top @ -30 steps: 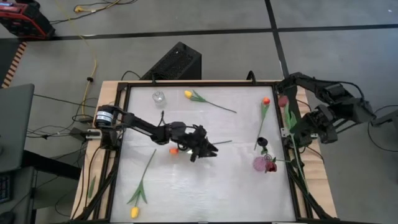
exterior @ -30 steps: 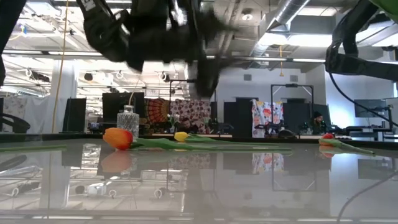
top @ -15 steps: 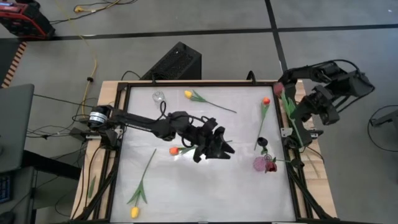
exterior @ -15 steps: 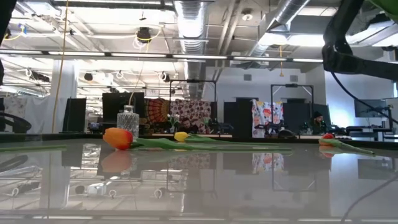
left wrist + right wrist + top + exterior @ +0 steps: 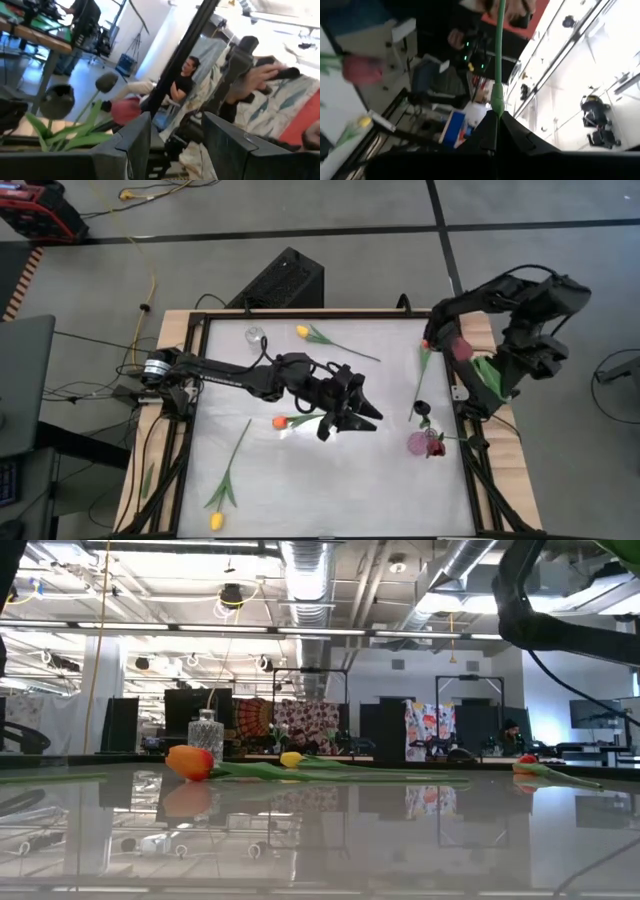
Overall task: Sort flowers into vase by color
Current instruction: Put the dark red flower into the pink vase
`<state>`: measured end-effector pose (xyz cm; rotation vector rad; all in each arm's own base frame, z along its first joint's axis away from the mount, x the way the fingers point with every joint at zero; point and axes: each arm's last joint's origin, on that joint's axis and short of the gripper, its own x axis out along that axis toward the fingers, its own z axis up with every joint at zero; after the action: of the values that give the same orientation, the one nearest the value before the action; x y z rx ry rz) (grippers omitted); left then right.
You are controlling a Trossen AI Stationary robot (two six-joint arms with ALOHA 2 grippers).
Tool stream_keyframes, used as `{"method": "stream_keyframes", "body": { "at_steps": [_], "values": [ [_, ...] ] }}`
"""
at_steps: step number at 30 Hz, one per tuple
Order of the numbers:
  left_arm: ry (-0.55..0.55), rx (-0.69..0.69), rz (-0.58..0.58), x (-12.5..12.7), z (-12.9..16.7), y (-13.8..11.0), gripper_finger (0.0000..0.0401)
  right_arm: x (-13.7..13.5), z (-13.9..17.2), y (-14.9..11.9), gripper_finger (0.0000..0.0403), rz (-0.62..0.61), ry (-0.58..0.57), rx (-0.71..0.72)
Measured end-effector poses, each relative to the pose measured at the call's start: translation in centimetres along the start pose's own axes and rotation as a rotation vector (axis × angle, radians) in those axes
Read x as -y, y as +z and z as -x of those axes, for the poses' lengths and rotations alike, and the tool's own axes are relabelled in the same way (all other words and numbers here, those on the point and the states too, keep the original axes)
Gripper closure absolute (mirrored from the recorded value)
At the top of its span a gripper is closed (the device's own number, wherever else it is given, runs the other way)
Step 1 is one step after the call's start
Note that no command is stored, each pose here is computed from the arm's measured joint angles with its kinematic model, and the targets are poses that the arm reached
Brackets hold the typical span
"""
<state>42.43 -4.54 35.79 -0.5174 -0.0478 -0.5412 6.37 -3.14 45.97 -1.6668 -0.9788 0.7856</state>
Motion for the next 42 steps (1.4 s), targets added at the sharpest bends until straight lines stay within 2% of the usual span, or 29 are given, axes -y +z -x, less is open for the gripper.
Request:
{"method": "stream_keyframes", "body": {
  "at_steps": [3, 6, 9, 14, 16, 19, 24, 27, 33, 37, 39, 42],
  "values": [
    [-0.017, -0.019, -0.022, 0.1, 0.0, -0.1, 0.0237, 0.6, -0.5, 1.0, 0.0372, -0.145, -0.016, 0.032],
    [-0.014, -0.029, -0.051, 0.0, 0.0, -0.2, 0.0237, 1.1, -0.9, 1.6, 0.0374, -0.420, -0.037, 0.066],
    [0.002, -0.057, -0.078, -0.2, 0.0, -0.5, 0.0237, 2.1, -1.0, 1.3, 0.0373, -0.856, -0.077, 0.033],
    [0.025, -0.115, -0.115, -0.1, -0.2, -1.4, 0.0237, 3.3, -0.9, 0.0, 0.0372, -1.675, -0.206, -0.209],
    [0.036, -0.133, -0.134, -0.1, -0.2, -1.6, 0.0237, 3.5, -0.7, -0.6, 0.0372, -1.980, -0.268, -0.238],
    [0.046, -0.155, -0.159, -0.2, -0.2, -1.8, 0.0237, 3.9, -0.5, -1.3, 0.0371, -2.346, -0.334, -0.200],
    [0.074, -0.227, -0.220, -0.7, 0.1, -2.5, 0.0237, 4.1, -0.2, -1.4, 0.0372, -2.797, -0.453, -0.152],
    [0.090, -0.325, -0.263, -1.1, 0.3, -3.6, 0.0237, 4.0, -0.4, -0.7, 0.0373, -3.008, -0.512, -0.113],
    [0.126, -0.499, -0.271, -2.3, 1.7, -7.4, 0.0237, 3.0, -1.1, 2.1, 0.0378, -3.169, -0.645, -0.092],
    [0.268, -0.550, -0.277, -4.2, 3.9, -9.5, 0.0237, 1.5, -2.2, 5.2, 0.0380, -3.343, -0.863, -0.042],
    [0.334, -0.527, -0.284, -5.4, 4.9, -9.9, 0.0237, 0.7, -2.9, 6.4, 0.0380, -3.441, -0.994, 0.011],
    [0.377, -0.480, -0.287, -7.0, 6.5, -10.2, 0.0237, -0.3, -3.6, 7.6, 0.0381, -3.561, -1.157, 0.108]
  ]
}}
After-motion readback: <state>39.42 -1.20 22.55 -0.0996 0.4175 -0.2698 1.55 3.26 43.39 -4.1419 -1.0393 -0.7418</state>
